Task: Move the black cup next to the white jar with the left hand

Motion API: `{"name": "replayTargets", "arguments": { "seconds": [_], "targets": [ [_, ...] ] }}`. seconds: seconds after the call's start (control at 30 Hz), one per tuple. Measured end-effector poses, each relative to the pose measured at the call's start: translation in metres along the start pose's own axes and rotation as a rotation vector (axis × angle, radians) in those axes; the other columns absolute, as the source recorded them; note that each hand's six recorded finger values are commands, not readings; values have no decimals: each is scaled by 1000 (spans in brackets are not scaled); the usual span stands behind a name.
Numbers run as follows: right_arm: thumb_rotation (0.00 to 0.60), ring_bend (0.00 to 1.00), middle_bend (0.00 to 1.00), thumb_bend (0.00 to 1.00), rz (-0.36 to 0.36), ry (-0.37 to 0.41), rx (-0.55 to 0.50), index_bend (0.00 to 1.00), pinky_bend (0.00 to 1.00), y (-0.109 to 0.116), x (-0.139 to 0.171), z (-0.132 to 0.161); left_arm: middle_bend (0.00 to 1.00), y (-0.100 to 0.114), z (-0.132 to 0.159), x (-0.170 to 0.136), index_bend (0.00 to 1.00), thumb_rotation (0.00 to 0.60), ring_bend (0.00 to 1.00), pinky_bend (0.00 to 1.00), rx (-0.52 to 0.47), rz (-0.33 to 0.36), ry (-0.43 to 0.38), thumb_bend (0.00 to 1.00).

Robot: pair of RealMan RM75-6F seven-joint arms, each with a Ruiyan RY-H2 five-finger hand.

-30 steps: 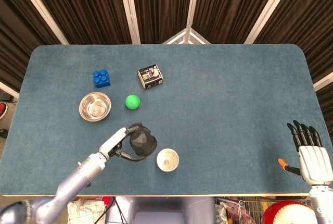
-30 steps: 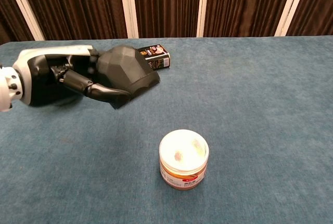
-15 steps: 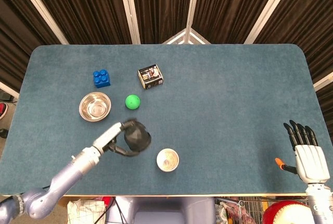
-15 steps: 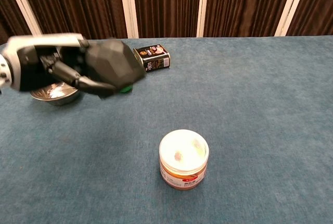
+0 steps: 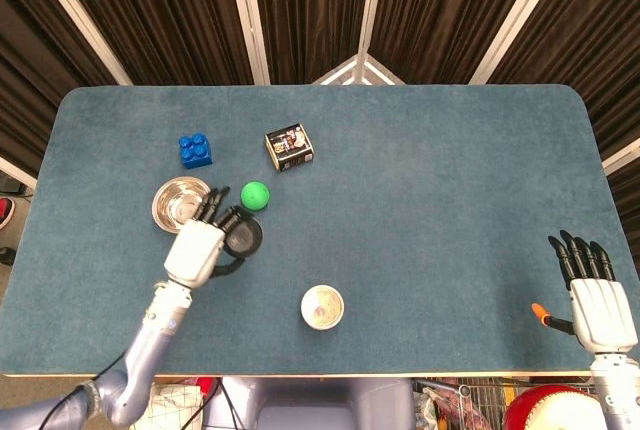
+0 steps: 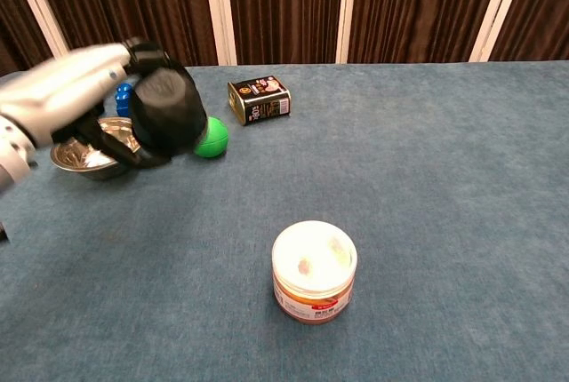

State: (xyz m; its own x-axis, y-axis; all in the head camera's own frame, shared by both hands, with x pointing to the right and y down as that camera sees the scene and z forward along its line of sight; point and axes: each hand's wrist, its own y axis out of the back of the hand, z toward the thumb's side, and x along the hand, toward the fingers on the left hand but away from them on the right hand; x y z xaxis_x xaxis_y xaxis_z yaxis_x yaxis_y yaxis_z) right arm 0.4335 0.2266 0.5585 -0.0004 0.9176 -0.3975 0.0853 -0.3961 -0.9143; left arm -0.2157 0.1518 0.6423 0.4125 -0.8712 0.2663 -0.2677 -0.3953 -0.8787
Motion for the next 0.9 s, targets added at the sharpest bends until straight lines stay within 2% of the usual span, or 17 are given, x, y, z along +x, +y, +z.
{"name": "replayTargets", "arguments": {
  "seconds": [0.43,0.9],
  "targets": [
    [600,16,3,184,-33,29,13,32,0,-3,-5,3,456,-19,-12,4,448,600,0,0,-153,-105,86,457],
    [600,16,3,185,-23,30,6,31,0,-5,-5,6,452,-39,-37,16,448,600,0,0,-153,-145,181,457]
  ]
}}
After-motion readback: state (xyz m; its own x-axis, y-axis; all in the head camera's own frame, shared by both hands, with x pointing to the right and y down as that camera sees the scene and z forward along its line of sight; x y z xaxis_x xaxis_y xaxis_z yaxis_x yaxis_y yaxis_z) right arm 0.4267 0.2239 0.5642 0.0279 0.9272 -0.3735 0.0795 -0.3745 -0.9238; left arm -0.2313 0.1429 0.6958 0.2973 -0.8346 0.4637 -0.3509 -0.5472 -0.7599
